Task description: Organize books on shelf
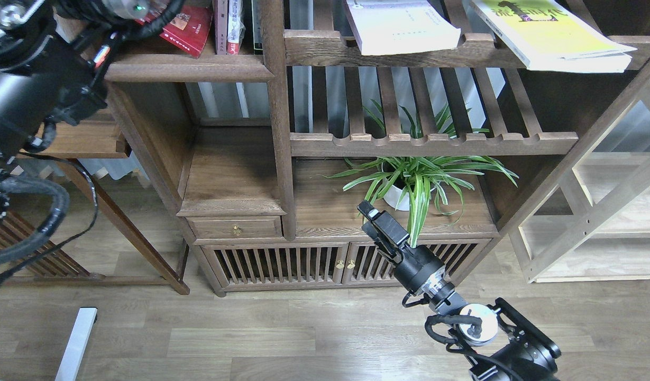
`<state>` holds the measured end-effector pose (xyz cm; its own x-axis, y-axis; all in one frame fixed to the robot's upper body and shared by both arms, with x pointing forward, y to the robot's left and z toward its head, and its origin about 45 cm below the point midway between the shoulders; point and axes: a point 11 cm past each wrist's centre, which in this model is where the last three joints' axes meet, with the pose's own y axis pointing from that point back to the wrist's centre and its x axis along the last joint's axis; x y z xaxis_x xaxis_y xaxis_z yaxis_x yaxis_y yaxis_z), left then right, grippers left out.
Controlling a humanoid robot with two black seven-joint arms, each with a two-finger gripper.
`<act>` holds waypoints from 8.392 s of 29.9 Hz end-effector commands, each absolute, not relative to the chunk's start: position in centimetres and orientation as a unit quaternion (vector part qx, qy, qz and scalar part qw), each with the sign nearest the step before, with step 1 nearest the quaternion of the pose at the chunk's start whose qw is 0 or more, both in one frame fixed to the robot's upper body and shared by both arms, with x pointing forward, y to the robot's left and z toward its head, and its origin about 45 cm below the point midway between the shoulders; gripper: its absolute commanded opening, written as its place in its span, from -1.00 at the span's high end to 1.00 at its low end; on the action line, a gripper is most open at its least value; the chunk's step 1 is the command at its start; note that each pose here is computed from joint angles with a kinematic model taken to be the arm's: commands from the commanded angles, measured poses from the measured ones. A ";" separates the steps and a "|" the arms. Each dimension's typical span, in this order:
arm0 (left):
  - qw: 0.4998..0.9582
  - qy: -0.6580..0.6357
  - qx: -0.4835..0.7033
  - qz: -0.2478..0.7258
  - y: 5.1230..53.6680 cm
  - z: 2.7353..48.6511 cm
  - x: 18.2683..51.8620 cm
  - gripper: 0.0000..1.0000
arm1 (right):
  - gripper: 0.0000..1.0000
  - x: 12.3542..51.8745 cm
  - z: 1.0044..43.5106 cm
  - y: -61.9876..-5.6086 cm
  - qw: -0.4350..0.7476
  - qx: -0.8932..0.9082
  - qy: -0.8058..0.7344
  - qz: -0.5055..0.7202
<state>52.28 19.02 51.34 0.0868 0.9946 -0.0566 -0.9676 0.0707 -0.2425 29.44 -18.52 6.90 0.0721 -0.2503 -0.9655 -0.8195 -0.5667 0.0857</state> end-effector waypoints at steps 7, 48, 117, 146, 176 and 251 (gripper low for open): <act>0.728 -0.072 -0.137 0.668 22.0 52.9 50.9 -0.89 | -0.97 29.7 7.0 -18.3 0.262 -0.684 0.389 0.559; 0.855 0.092 -0.332 0.389 28.0 43.0 45.5 -0.98 | -0.99 37.1 15.5 -20.5 0.372 -0.702 0.375 0.477; 0.846 0.341 -0.296 0.283 14.5 25.6 36.4 -0.95 | -0.36 45.5 28.9 -25.2 0.371 -0.711 0.437 0.407; 0.848 0.339 -0.292 0.286 14.8 25.5 36.5 -0.97 | 0.93 41.7 26.8 -25.4 0.431 -0.740 0.352 0.377; 0.823 0.373 -0.327 0.276 14.1 25.9 36.9 -0.98 | 0.91 37.8 24.9 -21.2 0.498 -0.700 0.282 0.428; 0.860 0.435 -0.208 0.165 12.3 33.1 40.3 -0.93 | 0.91 36.7 25.0 -16.8 0.454 -0.730 0.240 0.451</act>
<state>39.88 12.40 32.88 0.5776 0.0832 -0.8120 -0.4602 0.8548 -0.2398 36.70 -16.89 24.94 0.4776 0.0585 -0.8766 -0.7619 -0.4692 -0.4464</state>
